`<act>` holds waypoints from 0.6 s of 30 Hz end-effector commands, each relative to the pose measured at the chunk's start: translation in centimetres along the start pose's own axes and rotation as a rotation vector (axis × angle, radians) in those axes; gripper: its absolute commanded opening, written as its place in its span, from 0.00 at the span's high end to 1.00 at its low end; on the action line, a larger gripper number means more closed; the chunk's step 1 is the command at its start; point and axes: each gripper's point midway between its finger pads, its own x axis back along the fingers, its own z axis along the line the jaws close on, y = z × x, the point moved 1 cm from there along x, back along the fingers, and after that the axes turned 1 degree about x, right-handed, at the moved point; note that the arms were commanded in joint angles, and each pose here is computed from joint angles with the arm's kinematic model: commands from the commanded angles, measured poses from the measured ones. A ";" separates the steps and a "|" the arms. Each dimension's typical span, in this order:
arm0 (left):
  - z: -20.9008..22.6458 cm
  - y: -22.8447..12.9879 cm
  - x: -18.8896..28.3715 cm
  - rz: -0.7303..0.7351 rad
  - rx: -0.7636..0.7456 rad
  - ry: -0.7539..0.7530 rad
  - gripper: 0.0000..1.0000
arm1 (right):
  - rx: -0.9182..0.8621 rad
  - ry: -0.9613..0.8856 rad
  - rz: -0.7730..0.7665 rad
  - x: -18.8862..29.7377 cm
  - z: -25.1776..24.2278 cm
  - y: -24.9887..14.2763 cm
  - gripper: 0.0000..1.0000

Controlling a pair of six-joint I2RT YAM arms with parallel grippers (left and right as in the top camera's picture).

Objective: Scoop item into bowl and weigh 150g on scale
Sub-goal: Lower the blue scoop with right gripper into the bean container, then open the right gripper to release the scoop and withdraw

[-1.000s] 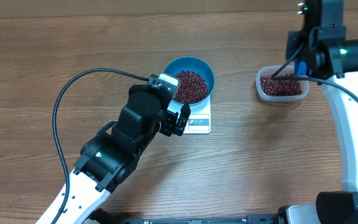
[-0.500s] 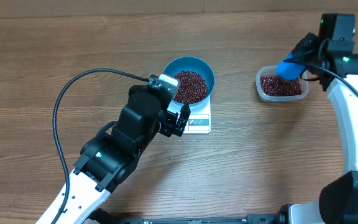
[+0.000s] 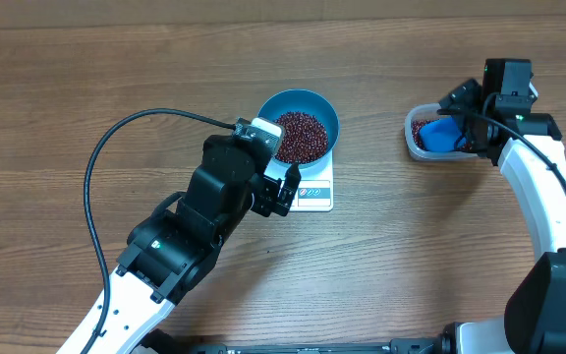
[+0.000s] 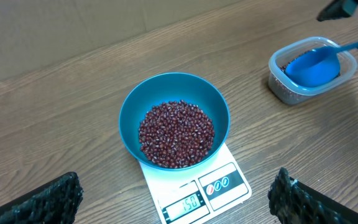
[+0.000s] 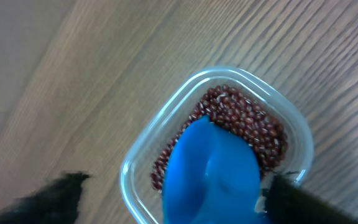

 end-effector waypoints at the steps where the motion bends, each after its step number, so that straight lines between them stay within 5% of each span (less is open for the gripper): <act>1: 0.2 0.0 0.0 0.000 -0.017 0.006 0.01 | -0.004 -0.023 0.018 -0.3 -0.6 -0.5 0.00; 18: 0.2 0.0 0.0 0.000 -0.017 0.006 0.00 | 0.114 -0.176 -0.018 4.9 -3.4 0.6 0.00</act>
